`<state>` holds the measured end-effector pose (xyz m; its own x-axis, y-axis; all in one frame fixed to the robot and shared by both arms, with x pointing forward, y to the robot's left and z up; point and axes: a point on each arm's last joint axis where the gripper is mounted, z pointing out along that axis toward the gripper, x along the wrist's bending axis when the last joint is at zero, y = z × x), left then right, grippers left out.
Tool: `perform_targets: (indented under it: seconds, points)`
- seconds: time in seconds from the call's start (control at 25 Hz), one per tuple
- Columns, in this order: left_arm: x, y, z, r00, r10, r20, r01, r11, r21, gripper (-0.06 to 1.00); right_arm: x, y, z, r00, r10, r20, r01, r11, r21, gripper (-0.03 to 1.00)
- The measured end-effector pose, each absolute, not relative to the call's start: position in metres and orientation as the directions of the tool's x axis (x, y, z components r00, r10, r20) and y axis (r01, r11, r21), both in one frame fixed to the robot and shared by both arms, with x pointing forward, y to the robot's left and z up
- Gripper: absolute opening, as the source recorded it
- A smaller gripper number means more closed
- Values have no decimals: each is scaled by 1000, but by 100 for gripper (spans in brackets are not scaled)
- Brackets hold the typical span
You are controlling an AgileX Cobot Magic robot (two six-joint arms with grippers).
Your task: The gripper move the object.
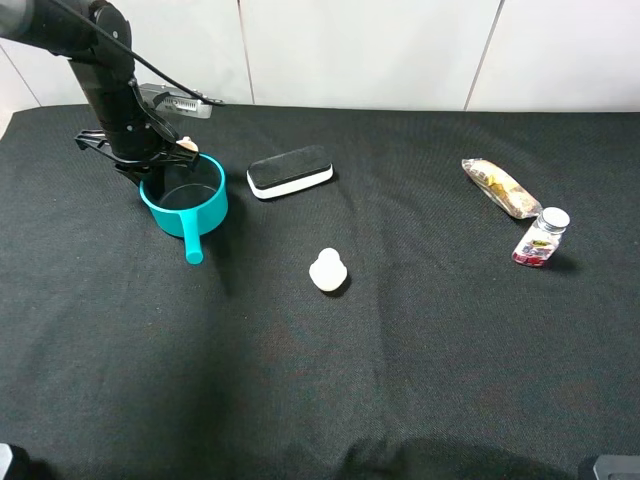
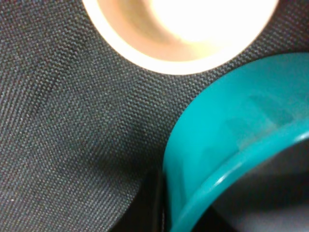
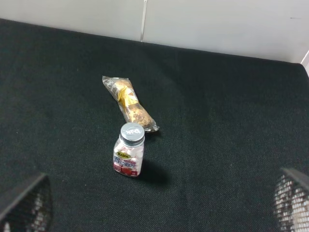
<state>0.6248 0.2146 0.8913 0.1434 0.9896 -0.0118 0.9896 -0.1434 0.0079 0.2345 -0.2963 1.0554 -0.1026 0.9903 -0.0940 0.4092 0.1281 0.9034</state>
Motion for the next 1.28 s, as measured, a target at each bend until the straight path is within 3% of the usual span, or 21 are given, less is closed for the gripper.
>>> perform_targets:
  seconds: [0.36,1.04,1.28]
  points:
    - [624,215,891,143,990,-11,990,-143,2,15,234,-296,1055,-103,990,-94,409,128,903,69]
    - [622,215,891,127,992,-9,992,-127,-23,68,234,-296,1055,-103,990,-94,409,128,903,69]
    - [622,215,891,125,992,-9,992,-125,-23,76,234,-296,1055,-102,990,-93,409,127,903,69]
